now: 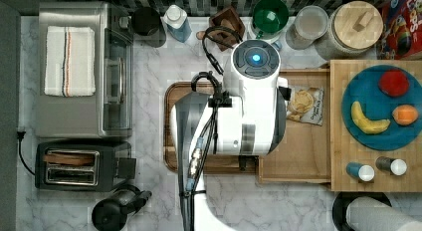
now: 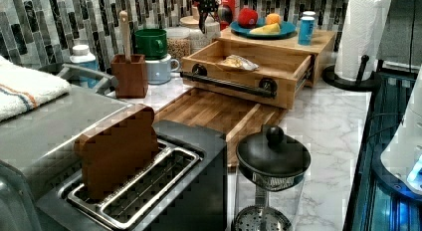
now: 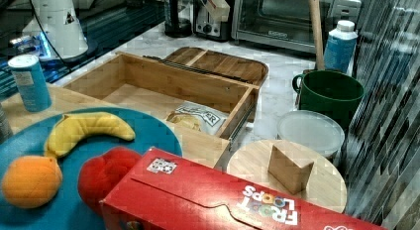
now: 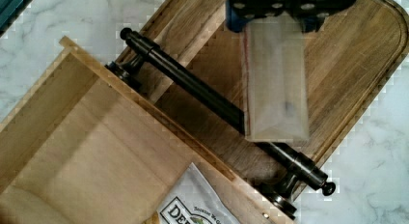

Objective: Place the butter on the board.

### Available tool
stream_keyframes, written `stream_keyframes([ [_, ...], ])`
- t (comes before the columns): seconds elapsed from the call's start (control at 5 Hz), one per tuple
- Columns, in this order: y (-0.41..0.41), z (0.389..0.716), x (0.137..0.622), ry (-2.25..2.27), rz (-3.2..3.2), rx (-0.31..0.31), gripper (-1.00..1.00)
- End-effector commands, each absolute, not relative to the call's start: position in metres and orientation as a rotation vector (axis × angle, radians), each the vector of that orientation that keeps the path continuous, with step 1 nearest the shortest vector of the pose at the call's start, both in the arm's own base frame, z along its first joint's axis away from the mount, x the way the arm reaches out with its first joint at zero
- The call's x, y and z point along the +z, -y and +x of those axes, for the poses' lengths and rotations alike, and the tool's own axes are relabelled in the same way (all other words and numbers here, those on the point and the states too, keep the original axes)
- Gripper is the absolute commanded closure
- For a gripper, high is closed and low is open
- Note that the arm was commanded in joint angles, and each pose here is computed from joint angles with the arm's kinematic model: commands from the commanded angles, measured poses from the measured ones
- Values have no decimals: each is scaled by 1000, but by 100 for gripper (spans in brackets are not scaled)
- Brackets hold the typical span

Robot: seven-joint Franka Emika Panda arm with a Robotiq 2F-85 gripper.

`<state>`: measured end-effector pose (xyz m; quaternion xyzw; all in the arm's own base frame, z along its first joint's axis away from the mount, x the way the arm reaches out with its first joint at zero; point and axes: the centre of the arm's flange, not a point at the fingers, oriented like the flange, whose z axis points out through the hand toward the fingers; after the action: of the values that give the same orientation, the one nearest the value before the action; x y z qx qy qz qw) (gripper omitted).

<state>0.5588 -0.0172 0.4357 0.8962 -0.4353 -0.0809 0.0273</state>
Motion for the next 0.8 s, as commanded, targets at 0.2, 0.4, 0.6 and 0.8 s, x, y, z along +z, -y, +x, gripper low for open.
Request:
stream_keyframes([
  [0.2,17,559,436,1346,2768,-248,100],
  [0.4,-12,532,440,1507,2730,-133,100],
  [0.6,-52,511,448,1561,2697,-20,100],
  [0.8,-84,497,448,1627,2655,48,100],
])
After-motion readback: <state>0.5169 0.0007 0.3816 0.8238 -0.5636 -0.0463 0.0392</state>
